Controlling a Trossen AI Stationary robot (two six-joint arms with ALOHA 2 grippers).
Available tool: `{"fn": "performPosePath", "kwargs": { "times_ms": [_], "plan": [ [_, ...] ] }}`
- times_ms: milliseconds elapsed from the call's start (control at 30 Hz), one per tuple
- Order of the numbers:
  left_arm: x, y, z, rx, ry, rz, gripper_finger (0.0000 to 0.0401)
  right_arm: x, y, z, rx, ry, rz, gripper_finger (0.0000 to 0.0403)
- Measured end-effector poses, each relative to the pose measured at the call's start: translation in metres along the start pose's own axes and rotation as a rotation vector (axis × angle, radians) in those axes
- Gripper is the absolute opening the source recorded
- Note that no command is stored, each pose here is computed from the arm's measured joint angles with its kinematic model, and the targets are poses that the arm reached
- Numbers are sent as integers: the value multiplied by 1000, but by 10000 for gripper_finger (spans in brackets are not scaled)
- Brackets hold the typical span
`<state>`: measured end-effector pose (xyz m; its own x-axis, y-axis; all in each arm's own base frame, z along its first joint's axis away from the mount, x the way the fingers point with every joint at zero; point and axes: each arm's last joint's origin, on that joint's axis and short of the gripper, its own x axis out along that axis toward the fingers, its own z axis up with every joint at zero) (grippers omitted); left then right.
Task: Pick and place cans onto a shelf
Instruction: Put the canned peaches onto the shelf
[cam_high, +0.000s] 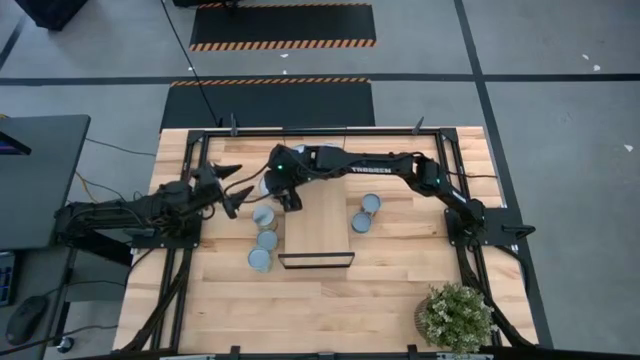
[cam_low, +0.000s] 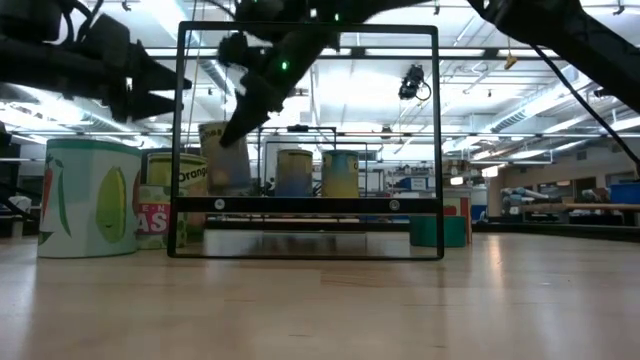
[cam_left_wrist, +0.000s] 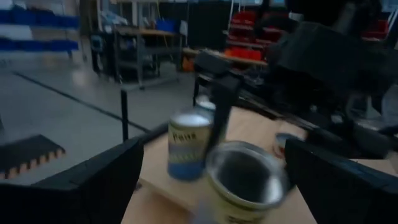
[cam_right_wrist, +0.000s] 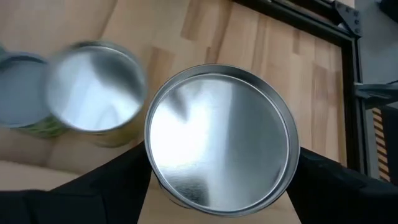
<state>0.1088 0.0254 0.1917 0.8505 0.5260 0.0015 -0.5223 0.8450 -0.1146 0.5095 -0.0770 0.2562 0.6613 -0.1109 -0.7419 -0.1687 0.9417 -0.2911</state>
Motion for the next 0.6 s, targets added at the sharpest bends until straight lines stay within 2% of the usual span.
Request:
{"fn": "performPosePath", "kwargs": {
  "times_ms": [167,367,600],
  "plan": [
    [0,0,5,62,-48,15,396,-18,4,8,46,54,40,329],
    [0,0,7,126,-69,16,396,-19,9,0,143,141,67,329],
    [-1,0,12,221,-118,22,396,-21,12,-6,235,189,-7,329]
  ]
}}
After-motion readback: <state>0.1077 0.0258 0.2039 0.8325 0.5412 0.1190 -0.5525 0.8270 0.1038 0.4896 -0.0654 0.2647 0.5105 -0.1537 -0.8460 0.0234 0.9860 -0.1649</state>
